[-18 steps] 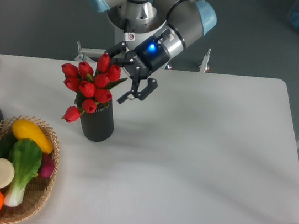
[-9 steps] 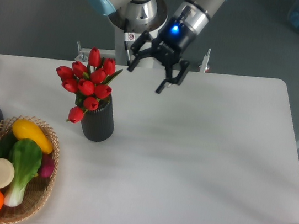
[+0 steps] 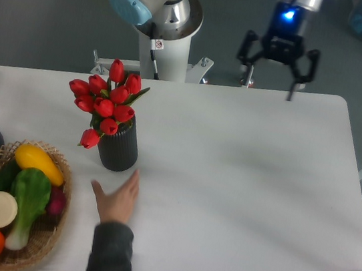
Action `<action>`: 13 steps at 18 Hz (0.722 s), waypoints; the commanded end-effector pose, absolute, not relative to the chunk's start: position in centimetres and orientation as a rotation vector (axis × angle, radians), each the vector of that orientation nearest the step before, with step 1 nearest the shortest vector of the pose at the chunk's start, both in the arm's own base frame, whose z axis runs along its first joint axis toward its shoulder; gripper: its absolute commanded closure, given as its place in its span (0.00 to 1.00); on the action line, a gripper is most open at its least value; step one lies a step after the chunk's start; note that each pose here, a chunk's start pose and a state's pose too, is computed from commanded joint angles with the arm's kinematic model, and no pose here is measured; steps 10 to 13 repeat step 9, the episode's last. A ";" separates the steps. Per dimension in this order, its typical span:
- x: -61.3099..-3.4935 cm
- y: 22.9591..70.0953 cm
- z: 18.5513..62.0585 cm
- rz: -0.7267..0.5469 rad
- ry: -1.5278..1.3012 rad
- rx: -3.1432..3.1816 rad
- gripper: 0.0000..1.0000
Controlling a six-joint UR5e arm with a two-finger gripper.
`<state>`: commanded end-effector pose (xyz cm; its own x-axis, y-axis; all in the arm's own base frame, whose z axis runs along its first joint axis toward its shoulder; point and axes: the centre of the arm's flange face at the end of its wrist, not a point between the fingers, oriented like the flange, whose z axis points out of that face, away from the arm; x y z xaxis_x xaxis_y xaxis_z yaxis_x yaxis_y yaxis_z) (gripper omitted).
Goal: Insert the flowers into the vase
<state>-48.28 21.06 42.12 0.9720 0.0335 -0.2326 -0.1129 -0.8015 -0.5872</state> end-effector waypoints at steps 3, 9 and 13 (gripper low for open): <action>-52.2 22.9 39.7 0.301 0.147 -2.637 0.00; -58.3 27.3 33.8 0.300 0.310 -2.987 0.00; -58.3 27.3 33.8 0.300 0.310 -2.987 0.00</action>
